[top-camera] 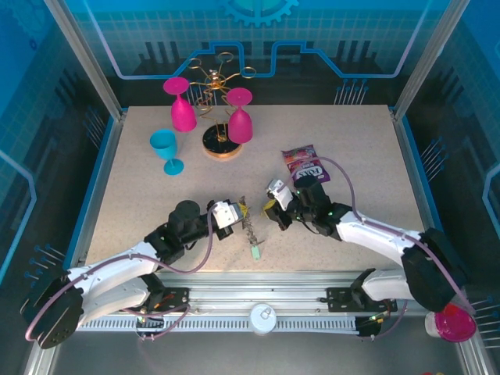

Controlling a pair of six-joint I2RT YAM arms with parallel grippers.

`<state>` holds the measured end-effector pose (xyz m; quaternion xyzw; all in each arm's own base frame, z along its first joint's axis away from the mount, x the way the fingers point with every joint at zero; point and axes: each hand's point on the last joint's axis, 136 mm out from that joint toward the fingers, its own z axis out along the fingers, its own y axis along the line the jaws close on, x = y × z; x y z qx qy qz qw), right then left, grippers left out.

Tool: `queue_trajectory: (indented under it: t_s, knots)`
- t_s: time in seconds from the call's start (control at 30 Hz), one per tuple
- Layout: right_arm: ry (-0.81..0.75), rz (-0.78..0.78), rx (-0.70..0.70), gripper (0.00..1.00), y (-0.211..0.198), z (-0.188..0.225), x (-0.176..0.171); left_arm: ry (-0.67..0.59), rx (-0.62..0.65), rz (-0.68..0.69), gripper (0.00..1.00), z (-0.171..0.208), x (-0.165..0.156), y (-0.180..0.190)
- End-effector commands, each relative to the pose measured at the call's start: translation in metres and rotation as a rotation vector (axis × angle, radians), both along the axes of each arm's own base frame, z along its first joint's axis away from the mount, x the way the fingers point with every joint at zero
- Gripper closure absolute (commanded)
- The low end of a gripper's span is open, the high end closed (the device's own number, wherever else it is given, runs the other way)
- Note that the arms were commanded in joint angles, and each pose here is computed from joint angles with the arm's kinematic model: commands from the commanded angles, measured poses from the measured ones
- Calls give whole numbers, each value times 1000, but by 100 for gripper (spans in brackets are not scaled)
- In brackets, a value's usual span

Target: Put the keys on the keyring

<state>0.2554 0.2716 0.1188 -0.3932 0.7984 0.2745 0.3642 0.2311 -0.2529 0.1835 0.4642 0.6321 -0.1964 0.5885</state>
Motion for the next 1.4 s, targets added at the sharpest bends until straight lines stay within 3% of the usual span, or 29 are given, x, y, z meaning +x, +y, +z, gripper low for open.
queue_trajectory:
  t_s: [0.0,0.1,0.23,0.3,0.37,0.6,0.77,1.1,1.37]
  knots:
    - [247,-73,-67,100,-8,-34,-12,13,-94,-30,100,16,-5,-2]
    - [311,-102,-87,100,-3,-53,-17,40,-133,-40,100,19,-5,-1]
    - [289,-117,-88,77,-4,-55,-10,71,-148,-57,100,19,-6,0]
    - [217,-105,-58,65,-4,-39,-4,88,-159,-62,100,18,-7,1]
    - [119,-76,-15,60,-5,-15,3,99,-168,-72,100,19,-8,1]
    - [-340,321,205,62,17,66,-33,116,-221,-143,100,25,-17,-1]
    - [-375,449,246,63,24,77,-48,123,-240,-181,100,27,-22,-3]
    - [-396,469,271,69,33,84,-47,118,-250,-235,100,29,-28,-8]
    - [-390,504,305,78,42,87,-50,122,-255,-244,100,30,-28,-10]
